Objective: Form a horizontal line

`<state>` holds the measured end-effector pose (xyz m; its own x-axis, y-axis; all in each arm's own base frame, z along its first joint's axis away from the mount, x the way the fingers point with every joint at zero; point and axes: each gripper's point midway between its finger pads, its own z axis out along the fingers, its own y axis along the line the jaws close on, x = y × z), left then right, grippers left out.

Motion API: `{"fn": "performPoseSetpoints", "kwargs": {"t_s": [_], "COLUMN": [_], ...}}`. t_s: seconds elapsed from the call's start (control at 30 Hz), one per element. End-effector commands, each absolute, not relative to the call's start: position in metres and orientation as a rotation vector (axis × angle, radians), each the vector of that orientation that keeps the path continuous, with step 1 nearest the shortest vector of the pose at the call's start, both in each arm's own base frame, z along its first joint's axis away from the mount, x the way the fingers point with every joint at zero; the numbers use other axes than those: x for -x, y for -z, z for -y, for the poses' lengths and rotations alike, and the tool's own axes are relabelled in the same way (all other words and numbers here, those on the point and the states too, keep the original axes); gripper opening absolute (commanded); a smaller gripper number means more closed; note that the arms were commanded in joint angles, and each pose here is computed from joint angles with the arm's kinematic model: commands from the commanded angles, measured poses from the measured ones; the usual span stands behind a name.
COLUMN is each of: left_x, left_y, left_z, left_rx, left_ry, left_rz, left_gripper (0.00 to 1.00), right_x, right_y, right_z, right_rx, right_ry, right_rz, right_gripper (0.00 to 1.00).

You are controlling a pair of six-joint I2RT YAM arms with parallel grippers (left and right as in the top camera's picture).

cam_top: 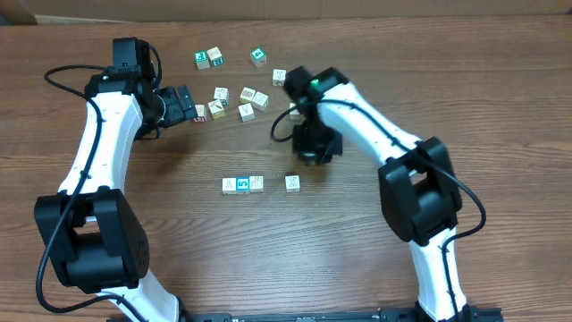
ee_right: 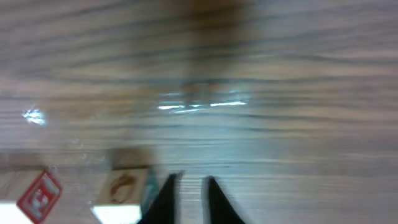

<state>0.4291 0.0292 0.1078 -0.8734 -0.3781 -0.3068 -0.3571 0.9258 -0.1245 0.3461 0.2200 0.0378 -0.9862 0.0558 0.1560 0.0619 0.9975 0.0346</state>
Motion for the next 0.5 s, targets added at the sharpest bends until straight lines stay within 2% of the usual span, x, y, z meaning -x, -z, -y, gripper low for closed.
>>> {"fn": "performPoseSetpoints", "kwargs": {"t_s": [0.0,0.2,0.47], "left_x": [-0.432,-0.432,-0.432], "left_y": [-0.108,-0.108,-0.108], "left_z": [-0.025,-0.025,-0.025], "left_rx": [0.524,0.524,0.524], "left_ry": [0.085,0.085,0.085], "left_rz": [-2.754,-2.754,-2.754], "left_gripper": [1.0,1.0,1.0], "right_x": [-0.343,-0.328,-0.313], "right_y": [-0.037,-0.035,-0.006], "right_z": [-0.206,-0.204,-0.211], "right_rx": [0.123,0.105,0.067], "right_ry": [0.015,-0.029,-0.021], "right_rz": [2.953,2.906,2.889], "right_gripper": [0.04,0.04,0.04]}}
